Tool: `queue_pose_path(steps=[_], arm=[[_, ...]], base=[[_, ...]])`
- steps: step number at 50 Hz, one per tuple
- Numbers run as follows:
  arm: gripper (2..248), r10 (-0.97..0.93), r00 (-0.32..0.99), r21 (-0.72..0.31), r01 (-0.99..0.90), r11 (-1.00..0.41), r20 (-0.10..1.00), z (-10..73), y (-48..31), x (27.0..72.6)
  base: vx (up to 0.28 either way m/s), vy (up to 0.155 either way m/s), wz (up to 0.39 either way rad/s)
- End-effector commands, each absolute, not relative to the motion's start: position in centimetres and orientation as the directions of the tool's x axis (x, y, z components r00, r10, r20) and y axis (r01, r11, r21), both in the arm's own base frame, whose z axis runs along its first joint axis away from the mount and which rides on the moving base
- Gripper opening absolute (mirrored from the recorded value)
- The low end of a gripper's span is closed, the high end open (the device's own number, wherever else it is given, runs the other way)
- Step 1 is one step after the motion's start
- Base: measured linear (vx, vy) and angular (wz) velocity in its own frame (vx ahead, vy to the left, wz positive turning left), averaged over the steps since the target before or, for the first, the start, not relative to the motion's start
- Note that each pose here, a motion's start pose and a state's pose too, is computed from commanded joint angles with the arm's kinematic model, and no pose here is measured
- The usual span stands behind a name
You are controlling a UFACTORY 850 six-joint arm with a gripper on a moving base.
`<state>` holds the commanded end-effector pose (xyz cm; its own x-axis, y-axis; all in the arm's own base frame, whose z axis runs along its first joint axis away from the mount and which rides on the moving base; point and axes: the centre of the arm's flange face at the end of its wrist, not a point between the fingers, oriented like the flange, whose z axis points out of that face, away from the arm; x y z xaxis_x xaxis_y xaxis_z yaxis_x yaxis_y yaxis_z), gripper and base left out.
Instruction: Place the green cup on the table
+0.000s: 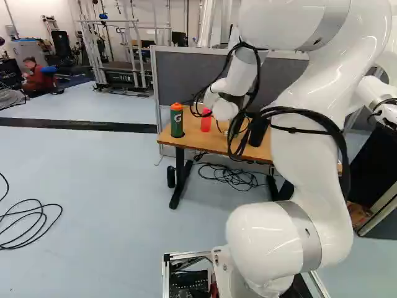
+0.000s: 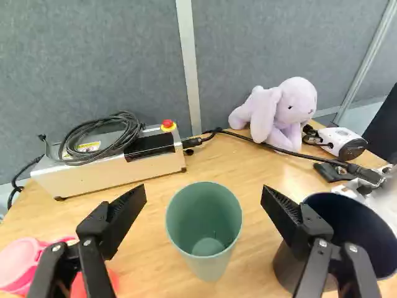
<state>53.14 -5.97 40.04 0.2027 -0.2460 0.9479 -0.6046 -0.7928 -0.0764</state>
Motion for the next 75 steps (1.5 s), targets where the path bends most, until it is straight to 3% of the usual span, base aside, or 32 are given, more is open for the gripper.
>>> queue_pose_path(steps=[75], arm=[[247,-0.227,0.163,-0.097,-0.566,-0.818,0.960,42.9,-5.6,51.2]], base=[[0.000,0.000,0.000]])
